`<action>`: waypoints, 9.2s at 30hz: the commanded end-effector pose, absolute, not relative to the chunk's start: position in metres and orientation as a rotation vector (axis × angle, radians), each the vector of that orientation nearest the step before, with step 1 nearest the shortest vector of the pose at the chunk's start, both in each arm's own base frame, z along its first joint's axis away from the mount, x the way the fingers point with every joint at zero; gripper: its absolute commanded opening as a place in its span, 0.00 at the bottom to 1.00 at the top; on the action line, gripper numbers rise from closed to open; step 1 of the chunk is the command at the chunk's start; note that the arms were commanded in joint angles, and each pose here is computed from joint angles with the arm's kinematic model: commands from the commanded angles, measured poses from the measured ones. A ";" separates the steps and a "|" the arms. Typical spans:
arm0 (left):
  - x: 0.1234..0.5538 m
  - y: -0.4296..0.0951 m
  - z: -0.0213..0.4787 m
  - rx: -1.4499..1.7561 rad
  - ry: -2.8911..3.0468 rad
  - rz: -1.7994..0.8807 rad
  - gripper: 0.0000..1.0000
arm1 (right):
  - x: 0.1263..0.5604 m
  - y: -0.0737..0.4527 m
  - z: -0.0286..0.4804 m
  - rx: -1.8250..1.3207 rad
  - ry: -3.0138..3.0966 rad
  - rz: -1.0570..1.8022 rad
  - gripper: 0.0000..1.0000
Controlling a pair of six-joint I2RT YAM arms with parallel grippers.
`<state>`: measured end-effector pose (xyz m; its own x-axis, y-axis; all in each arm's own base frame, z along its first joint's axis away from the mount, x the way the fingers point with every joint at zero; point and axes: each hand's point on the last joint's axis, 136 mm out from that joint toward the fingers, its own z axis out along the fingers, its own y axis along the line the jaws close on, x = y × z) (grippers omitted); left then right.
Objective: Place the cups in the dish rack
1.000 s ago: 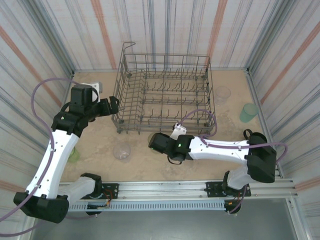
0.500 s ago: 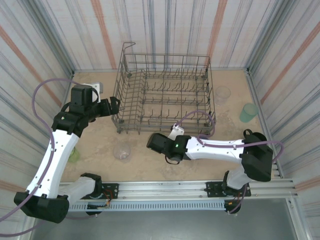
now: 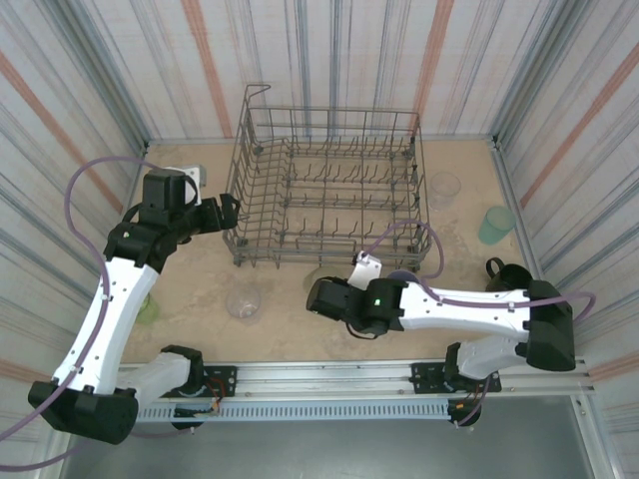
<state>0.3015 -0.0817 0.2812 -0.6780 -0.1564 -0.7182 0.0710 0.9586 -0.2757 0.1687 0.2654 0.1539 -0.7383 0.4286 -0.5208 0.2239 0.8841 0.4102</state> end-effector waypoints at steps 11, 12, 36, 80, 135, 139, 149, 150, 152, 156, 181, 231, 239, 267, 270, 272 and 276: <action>0.303 -0.088 0.311 -0.083 2.268 -0.431 0.99 | 0.168 0.195 0.184 0.366 2.368 0.354 0.00; 0.304 -0.089 0.311 -0.086 2.269 -0.435 0.99 | 0.167 0.190 0.186 0.366 2.368 0.358 0.00; 0.316 -0.105 0.330 -0.085 2.270 -0.521 0.99 | 0.189 0.115 0.284 0.356 2.255 0.352 0.00; 0.416 -0.207 0.360 -0.208 2.237 -1.110 0.99 | 0.410 0.230 0.343 0.210 1.803 1.467 0.00; 0.446 -0.239 0.338 -0.510 2.058 -1.509 0.99 | 0.421 0.270 0.346 0.164 1.621 1.620 0.00; 0.446 -0.241 0.337 -0.504 2.060 -1.517 0.99 | 0.418 0.270 0.351 0.136 1.638 1.574 0.00; 0.443 -0.252 0.342 -0.507 2.058 -1.561 0.98 | 0.421 0.291 0.347 0.120 1.618 1.599 0.00; 0.443 -0.252 0.342 -0.508 2.056 -1.564 0.99 | 0.423 0.292 0.349 0.118 1.603 1.604 0.00; 0.443 -0.251 0.341 -0.518 2.055 -1.571 0.99 | 0.424 0.296 0.349 0.117 1.588 1.616 0.00; 0.440 -0.251 0.341 -0.520 2.052 -1.581 0.94 | 0.428 0.298 0.341 0.136 1.596 1.607 0.00; 0.436 -0.251 0.351 -0.452 2.013 -1.579 0.24 | 0.424 0.287 0.325 0.204 1.717 1.521 0.40; 0.520 -0.252 0.302 0.092 2.159 -0.571 0.21 | 0.257 0.138 0.297 0.267 1.965 0.950 0.99; 0.529 -0.264 0.279 0.198 2.181 -0.471 0.21 | 0.253 0.142 0.297 0.220 1.977 0.964 0.99; 0.563 -0.281 0.226 0.293 2.135 -0.191 0.11 | 0.251 0.146 0.296 0.139 1.982 0.891 0.99; 0.564 -0.281 0.227 0.291 2.126 -0.175 0.11 | 0.249 0.144 0.298 0.145 1.968 0.885 0.99; 0.566 -0.283 0.228 0.301 2.112 -0.164 0.11 | 0.248 0.143 0.297 0.152 1.966 0.878 0.99; 0.571 -0.282 0.220 0.308 2.104 -0.121 0.10 | 0.246 0.141 0.296 0.158 1.965 0.869 0.99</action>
